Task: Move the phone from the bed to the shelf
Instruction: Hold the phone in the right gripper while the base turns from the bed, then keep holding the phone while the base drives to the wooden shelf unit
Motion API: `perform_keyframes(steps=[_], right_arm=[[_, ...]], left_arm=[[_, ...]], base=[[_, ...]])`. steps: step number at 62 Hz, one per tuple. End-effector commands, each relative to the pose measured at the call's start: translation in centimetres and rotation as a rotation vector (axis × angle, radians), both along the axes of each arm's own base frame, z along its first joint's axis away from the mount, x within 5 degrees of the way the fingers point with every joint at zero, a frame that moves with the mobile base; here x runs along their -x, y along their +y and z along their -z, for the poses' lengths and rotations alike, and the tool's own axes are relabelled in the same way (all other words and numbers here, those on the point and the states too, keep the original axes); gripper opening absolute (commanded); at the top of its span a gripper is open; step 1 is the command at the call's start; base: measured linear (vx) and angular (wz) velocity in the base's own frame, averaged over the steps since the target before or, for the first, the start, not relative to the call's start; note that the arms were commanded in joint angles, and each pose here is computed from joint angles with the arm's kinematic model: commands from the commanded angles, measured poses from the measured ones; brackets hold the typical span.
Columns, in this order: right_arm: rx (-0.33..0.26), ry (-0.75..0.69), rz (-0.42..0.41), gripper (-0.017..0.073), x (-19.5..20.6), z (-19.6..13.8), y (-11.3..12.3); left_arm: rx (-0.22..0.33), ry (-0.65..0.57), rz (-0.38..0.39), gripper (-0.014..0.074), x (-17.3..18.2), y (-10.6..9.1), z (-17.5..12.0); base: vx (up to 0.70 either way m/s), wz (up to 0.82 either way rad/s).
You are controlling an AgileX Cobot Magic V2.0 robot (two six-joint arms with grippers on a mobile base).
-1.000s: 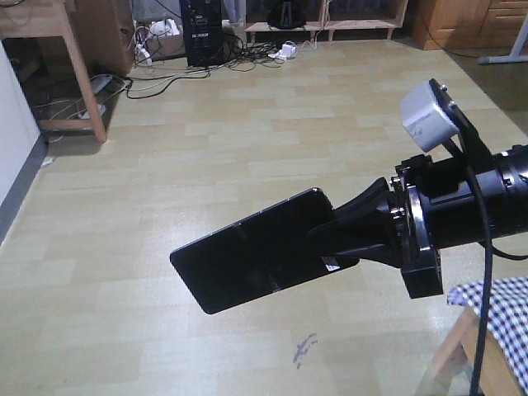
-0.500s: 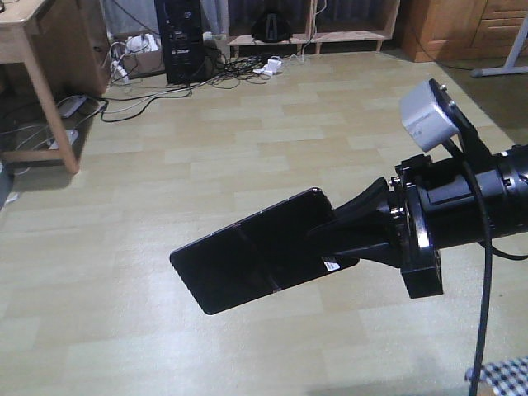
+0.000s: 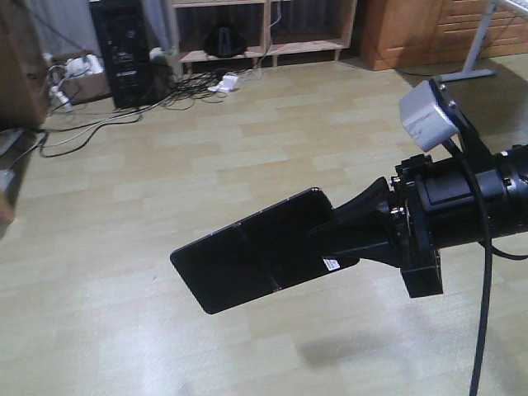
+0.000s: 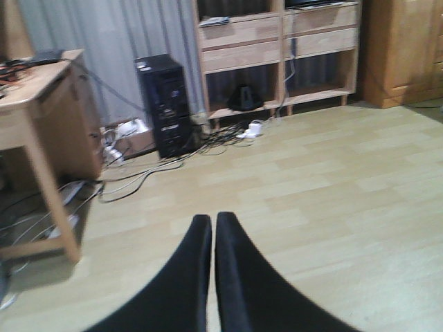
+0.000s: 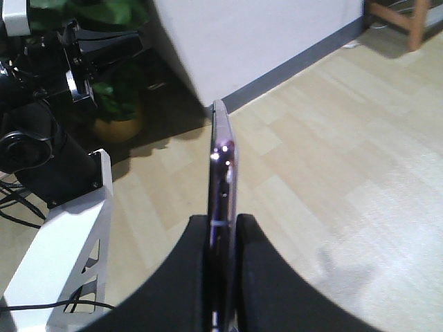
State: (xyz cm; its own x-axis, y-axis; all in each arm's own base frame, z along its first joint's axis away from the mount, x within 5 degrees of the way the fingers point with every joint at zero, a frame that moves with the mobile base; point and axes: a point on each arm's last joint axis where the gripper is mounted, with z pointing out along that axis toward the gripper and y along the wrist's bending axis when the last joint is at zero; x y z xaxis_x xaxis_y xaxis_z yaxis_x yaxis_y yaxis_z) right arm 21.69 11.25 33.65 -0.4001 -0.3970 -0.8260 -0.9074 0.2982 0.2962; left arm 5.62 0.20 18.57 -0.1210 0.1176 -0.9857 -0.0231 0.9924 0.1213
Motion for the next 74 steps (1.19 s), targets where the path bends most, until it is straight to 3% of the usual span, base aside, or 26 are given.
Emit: perform_keyframes(steps=[1,74], right_arm=[[-0.097,-0.013,-0.053,-0.0002,1.06,-2.02,0.25],[-0.097,-0.013,-0.053,-0.0002,1.06,-2.02,0.25]], left_arm=[[0.011,-0.108,0.002,0.0001,0.13,-0.02,-1.45],[0.011,-0.108,0.002,0.0001,0.13,-0.02,-1.45]], base=[[0.44,-0.31],[0.44,-0.21]])
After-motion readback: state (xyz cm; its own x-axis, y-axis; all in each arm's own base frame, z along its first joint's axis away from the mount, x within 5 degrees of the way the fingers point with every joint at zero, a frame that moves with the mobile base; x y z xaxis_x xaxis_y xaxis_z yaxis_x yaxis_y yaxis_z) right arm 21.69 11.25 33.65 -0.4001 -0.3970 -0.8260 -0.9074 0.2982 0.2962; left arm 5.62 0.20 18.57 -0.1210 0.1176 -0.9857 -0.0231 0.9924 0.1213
